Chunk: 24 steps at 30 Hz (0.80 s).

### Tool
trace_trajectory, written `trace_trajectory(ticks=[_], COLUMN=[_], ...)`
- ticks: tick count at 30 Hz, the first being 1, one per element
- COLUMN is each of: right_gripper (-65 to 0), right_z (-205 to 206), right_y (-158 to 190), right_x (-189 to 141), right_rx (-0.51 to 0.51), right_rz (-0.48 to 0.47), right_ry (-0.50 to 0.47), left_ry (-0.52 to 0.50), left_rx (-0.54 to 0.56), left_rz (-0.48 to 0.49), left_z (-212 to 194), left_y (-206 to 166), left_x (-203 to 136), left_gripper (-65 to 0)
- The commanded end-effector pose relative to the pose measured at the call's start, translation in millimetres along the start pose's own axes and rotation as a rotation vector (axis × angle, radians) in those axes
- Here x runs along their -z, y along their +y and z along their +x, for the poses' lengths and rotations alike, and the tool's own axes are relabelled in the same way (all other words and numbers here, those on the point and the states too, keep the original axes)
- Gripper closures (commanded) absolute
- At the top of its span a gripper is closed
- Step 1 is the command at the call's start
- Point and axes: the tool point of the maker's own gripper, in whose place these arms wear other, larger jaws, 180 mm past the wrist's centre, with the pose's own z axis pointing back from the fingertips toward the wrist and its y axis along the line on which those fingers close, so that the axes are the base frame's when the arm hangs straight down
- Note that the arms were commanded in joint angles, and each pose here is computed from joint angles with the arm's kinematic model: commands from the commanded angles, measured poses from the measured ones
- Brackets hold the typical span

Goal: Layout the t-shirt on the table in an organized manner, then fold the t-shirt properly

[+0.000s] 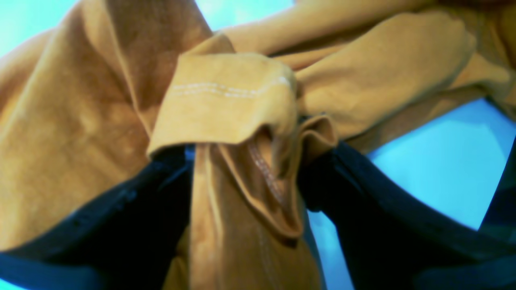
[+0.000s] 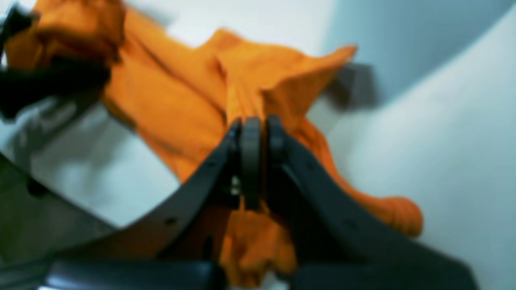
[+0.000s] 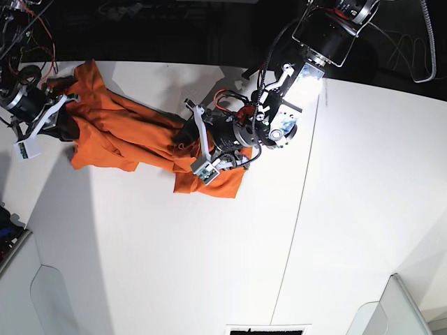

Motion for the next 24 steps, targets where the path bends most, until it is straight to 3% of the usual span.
trace_trajectory(ticks=[1, 6, 7, 9, 10, 11, 14, 19, 24], right_gripper=[0.0, 0.0, -3.6, -23.5, -30.1, -32.9, -33.0, -32.9, -32.9], right_z=[12.2, -17.6, -23.3, -31.2, -32.5, -31.9, -15.9, 11.6, 17.7], right_y=[1.1, 5.7, 6.2, 5.7, 4.7, 2.9, -3.9, -19.4, -19.5], right_x=[-7.4, -10.6, -11.5, -12.7, -12.9, -13.2, -16.6, -30.7, -29.9], right_rx=[-0.026, -0.001, 0.003, 0.003, 0.000, 0.000, 0.017, 0.056, 0.068], right_rz=[0.003, 0.011, 0.010, 0.003, -0.003, -0.012, -0.034, -0.058, -0.058], right_ry=[-0.043, 0.024, 0.038, 0.060, 0.065, 0.064, -0.014, -0.117, -0.143], left_ry=[0.084, 0.089, 0.089, 0.089, 0.088, 0.088, 0.084, 0.044, 0.009], left_rx=[0.007, 0.005, 0.005, 0.006, 0.006, 0.006, 0.013, 0.082, 0.162], left_rz=[0.049, 0.049, 0.049, 0.048, 0.048, 0.049, 0.045, -0.060, -0.185], left_z=[-17.4, -19.0, -19.0, -19.0, -18.8, -18.5, -16.0, 4.1, 20.8], left_y=[12.1, 12.3, 12.3, 12.2, 12.3, 12.5, 12.5, -13.4, -41.6], left_x=[0.2, 0.7, 0.7, 0.7, 0.7, 0.7, 0.5, -9.9, -29.4], left_gripper=[-32.4, -32.4, -32.4, -32.4, -32.4, -32.4, -32.4, -32.4, -32.5])
